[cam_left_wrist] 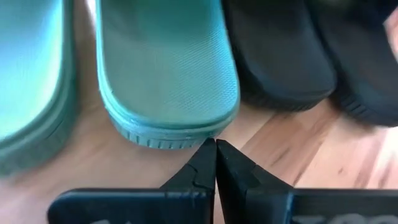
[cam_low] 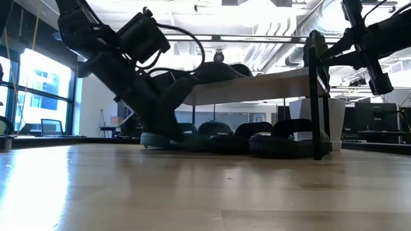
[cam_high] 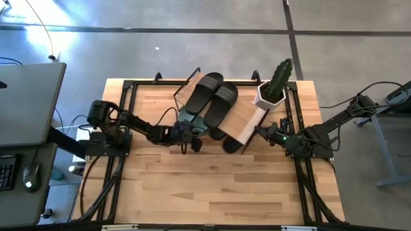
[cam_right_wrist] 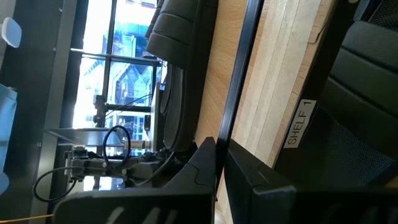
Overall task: Pick and place slides into the shelf
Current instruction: Put the green slide under the shelf, then adjust the black slides under the shelf
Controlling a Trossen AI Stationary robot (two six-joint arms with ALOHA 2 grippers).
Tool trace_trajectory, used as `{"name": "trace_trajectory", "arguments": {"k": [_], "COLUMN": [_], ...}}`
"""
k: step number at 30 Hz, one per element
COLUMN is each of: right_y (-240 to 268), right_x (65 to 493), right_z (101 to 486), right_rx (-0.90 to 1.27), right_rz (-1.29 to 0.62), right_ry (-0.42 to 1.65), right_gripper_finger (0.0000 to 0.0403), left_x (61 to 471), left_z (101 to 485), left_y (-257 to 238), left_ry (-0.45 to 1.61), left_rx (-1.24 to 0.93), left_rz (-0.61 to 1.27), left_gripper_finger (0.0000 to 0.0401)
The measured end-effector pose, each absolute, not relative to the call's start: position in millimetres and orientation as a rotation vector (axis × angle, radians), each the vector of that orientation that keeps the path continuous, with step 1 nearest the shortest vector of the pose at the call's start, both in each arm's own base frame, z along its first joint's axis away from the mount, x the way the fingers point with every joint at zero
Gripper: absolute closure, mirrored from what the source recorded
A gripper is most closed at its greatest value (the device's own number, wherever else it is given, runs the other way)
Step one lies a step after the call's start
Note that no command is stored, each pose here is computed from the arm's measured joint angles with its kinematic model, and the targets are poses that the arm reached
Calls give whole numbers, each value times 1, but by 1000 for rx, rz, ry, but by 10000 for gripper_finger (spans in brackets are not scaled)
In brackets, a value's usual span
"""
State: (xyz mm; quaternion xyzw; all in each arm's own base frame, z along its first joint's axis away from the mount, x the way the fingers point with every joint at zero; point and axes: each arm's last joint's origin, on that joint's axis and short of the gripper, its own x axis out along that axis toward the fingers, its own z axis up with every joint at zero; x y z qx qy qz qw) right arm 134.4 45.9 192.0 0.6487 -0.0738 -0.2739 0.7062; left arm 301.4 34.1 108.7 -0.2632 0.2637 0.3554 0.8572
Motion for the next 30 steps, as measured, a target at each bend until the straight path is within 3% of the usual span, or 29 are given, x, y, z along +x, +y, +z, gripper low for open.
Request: {"name": "trace_trajectory", "arguments": {"k": [18,30], "right_y": [46,46], "right_x": [134,135], "right_z": [192,193], "right_rx": [1442,1440], "right_rz": [-610,-608], "right_ry": [-169,-183], "right_gripper_finger": [403,402], "left_x": [303,305], "left_z": [109,109], "left_y": [32,2], "left_ry": [565,589], "left_rx": [-597,-568], "left_rz": [683,589], "left_gripper_finger": [401,401]}}
